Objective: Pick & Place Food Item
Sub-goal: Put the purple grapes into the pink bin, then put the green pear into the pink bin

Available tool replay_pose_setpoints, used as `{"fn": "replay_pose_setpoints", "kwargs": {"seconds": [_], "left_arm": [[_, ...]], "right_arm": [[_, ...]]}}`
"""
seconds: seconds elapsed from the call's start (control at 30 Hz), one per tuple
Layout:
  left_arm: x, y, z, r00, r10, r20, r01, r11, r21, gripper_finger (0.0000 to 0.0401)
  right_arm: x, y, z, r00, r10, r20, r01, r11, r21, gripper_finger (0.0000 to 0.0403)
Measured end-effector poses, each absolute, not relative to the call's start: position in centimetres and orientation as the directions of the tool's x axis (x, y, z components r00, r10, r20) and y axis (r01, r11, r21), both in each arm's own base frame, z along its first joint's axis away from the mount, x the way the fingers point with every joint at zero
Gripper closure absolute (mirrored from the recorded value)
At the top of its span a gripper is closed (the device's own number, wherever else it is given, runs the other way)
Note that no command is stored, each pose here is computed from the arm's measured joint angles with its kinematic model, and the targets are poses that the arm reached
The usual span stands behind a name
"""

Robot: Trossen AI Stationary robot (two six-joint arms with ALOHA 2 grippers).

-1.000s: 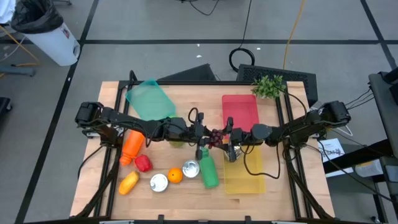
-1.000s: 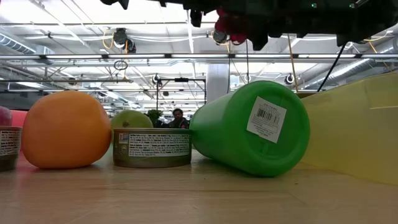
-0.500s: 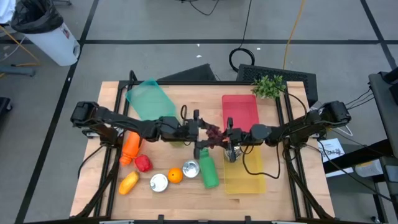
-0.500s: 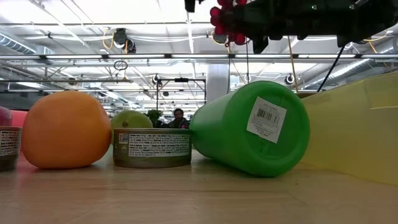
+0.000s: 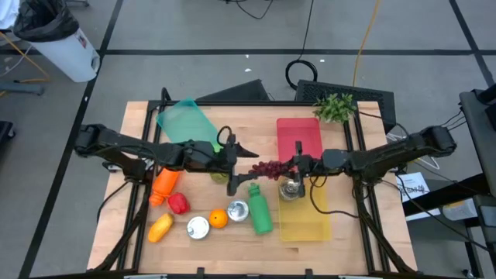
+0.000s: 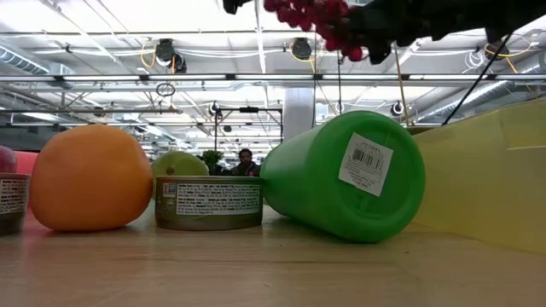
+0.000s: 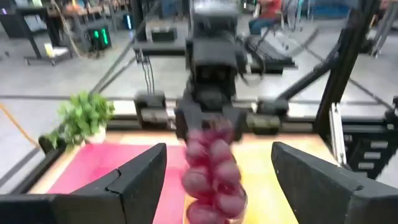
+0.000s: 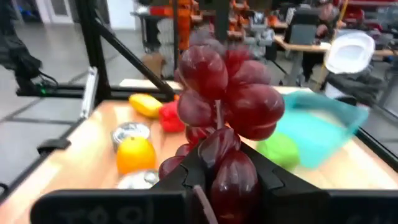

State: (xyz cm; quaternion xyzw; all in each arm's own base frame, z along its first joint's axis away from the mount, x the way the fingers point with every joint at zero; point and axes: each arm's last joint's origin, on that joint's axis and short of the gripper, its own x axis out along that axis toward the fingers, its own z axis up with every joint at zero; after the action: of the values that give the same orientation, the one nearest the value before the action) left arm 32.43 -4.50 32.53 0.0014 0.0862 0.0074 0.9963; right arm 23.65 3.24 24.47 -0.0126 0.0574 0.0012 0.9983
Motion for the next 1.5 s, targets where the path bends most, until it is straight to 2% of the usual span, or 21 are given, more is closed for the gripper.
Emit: {"fn": "replay_pose_setpoints", "kwargs": {"seconds": [0.13, 0.27, 0.43, 0.73, 1.0, 1.1, 1.37, 1.5], "left_arm": [[32.7, -4.6, 31.6, 0.974, 0.009, -0.227, -0.003, 1.0, 0.027, 0.01], [33.2, -4.7, 30.7, 0.965, 0.011, -0.263, -0.001, 0.999, 0.037, 0.01], [33.2, -4.5, 30.7, 0.965, 0.017, -0.263, -0.006, 0.999, 0.041, 0.01], [33.3, -4.4, 30.7, 0.965, 0.018, -0.262, -0.008, 0.999, 0.04, 0.01], [33.3, -4.4, 30.7, 0.965, 0.018, -0.261, -0.01, 0.999, 0.033, 0.01], [33.3, -4.4, 30.7, 0.965, 0.018, -0.261, -0.01, 0.999, 0.033, 0.01], [33.3, -4.4, 30.6, 0.964, 0.019, -0.264, -0.02, 1.0, -0.002, 0.01], [33.2, -4.4, 30.5, 0.961, 0.019, -0.277, -0.033, 0.999, -0.044, 0.01]], "right_arm": [[22.1, 2.0, 24.2, 0.953, -0.193, -0.234, 0.176, 0.98, -0.091, 0.0358], [21.0, 0.6, 23.5, 0.862, -0.39, -0.325, 0.347, 0.92, -0.184, 0.0358], [20.1, -0.9, 21.4, 0.755, -0.55, -0.356, 0.498, 0.835, -0.233, 0.0358], [18.4, -2.5, 17.8, 0.645, -0.637, -0.422, 0.597, 0.765, -0.242, 0.0358], [18.0, -3.6, 17.1, 0.608, -0.666, -0.432, 0.624, 0.737, -0.258, 0.035], [18.0, -3.7, 17.1, 0.642, -0.617, -0.455, 0.57, 0.781, -0.254, 0.0318], [17.7, -4.0, 17.5, 0.651, -0.615, -0.444, 0.603, 0.775, -0.19, 0.0173], [17.3, -3.8, 18.6, 0.704, -0.589, -0.397, 0.589, 0.796, -0.138, 0.0126]]}}
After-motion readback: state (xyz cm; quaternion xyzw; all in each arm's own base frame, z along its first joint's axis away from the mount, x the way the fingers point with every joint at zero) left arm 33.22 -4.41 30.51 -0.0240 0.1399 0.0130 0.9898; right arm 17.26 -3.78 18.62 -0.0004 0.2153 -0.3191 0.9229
